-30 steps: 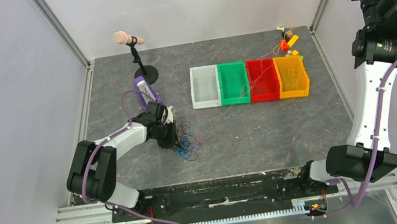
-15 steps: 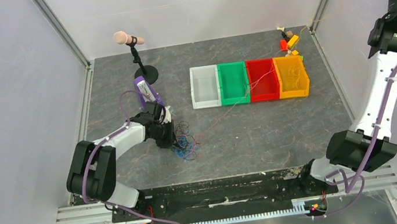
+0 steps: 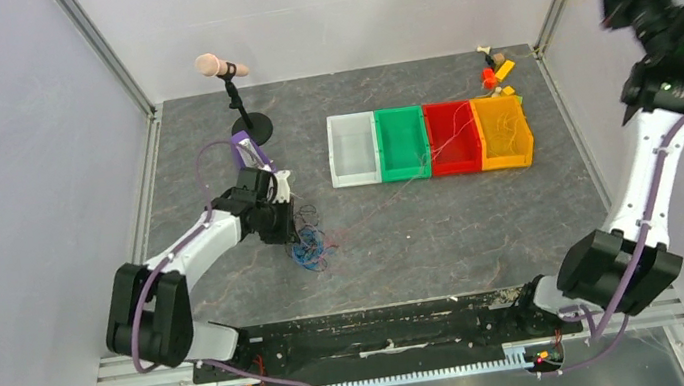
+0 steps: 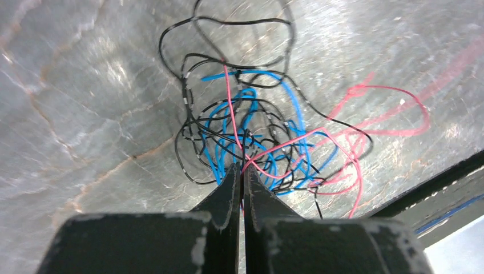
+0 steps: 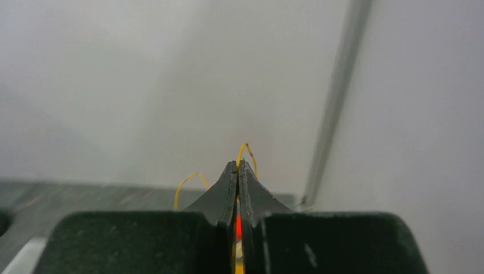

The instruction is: Untangle the cables

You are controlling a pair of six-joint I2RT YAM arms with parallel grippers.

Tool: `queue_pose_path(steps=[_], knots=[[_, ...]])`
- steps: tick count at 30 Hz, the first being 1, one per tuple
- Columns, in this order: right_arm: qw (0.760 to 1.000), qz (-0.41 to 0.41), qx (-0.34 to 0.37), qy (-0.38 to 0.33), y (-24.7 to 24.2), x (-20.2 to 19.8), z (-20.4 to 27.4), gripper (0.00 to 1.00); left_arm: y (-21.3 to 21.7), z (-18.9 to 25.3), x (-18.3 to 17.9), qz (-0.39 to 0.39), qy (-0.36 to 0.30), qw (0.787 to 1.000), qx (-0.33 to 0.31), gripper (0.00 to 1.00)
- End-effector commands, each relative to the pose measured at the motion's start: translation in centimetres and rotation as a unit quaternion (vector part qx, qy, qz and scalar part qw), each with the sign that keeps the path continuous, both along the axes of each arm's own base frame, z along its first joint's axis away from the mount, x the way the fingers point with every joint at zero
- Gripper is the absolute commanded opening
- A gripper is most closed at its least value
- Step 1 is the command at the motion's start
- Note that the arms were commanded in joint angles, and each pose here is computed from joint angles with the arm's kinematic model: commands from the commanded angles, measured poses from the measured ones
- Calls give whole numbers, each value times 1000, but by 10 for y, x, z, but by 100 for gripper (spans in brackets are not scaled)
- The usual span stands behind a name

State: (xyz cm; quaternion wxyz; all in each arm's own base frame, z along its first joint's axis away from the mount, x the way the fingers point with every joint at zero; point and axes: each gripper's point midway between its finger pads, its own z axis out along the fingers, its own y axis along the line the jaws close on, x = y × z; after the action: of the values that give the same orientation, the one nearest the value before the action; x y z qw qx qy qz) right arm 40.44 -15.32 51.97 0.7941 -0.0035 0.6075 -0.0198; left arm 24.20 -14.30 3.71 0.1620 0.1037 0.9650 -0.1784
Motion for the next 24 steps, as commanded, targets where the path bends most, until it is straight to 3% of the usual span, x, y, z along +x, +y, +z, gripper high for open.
queue_pose_path(steps=[1, 4, 6, 11, 18, 20, 21, 24], knots=[[969, 235, 10, 73, 118, -30, -56, 0, -7, 48, 19, -105, -110, 988, -15, 2], [941, 307, 27, 142, 161, -53, -108, 0, -5, 69, 15, -173, -167, 971, -11, 2], [926, 332, 33, 179, 176, -73, -140, 0, -4, 81, 7, -242, -210, 947, -4, 2], [899, 316, -64, 297, 170, -112, -228, 0, 10, 83, -13, -344, -256, 903, 34, 2], [842, 265, -136, 450, 129, -136, -338, 0, 28, 59, -9, -341, -238, 906, 76, 2], [822, 251, -147, 491, 116, -141, -367, 2, 20, 63, -9, -349, -244, 903, 56, 16], [812, 254, -152, 503, 114, -142, -376, 16, 15, 68, -10, -355, -250, 900, 41, 33], [786, 282, -157, 526, 112, -144, -385, 61, -3, 88, -7, -380, -269, 885, 2, 63]])
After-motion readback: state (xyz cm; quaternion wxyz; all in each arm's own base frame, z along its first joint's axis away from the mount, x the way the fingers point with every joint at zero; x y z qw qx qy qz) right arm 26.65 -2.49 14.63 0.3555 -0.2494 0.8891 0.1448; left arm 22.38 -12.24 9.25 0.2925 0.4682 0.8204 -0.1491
